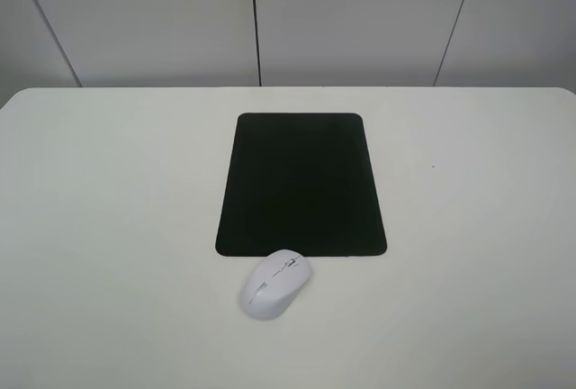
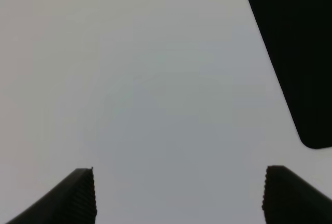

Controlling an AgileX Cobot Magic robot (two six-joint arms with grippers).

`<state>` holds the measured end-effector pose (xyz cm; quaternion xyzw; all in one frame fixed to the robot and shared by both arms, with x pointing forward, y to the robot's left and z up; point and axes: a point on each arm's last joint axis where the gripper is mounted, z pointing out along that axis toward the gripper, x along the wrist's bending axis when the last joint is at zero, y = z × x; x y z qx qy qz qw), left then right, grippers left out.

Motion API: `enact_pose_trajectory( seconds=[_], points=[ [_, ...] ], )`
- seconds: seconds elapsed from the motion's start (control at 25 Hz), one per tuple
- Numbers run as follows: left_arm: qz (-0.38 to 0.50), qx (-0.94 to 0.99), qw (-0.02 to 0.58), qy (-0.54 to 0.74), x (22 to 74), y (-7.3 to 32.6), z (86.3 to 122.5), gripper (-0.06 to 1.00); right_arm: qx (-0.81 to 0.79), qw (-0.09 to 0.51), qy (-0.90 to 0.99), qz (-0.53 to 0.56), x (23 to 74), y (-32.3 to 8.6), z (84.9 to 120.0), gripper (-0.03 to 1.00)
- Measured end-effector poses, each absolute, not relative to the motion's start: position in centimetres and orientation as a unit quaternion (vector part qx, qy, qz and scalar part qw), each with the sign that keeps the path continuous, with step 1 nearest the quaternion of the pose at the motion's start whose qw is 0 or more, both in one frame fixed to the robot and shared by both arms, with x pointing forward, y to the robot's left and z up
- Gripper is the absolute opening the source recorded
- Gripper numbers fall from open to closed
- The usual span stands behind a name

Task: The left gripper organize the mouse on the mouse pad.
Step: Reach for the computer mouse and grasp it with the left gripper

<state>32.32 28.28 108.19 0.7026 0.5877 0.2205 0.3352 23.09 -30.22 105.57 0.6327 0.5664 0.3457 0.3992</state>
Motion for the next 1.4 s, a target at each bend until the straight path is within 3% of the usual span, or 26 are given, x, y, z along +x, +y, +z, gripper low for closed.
enact_pose_trajectory(
  seconds=[0.32,0.6,0.88,1.4],
  points=[
    [0.108,0.755,0.316,0.564,38.1,27.2,106.0,0.68,0.633,0.399,0.566,0.346,23.1,-30.2,105.6,0.83],
    [0.067,0.778,0.309,0.543,41.4,25.9,103.7,0.68,0.633,0.399,0.566,0.346,23.1,-30.2,105.6,0.83],
    [0.047,0.817,0.306,0.487,42.5,19.7,101.5,0.68,0.633,0.399,0.566,0.346,23.1,-30.2,105.6,0.83],
    [0.014,0.871,0.219,0.440,42.2,8.5,97.5,0.68,0.633,0.399,0.566,0.346,23.1,-30.2,105.6,0.83]
  ],
)
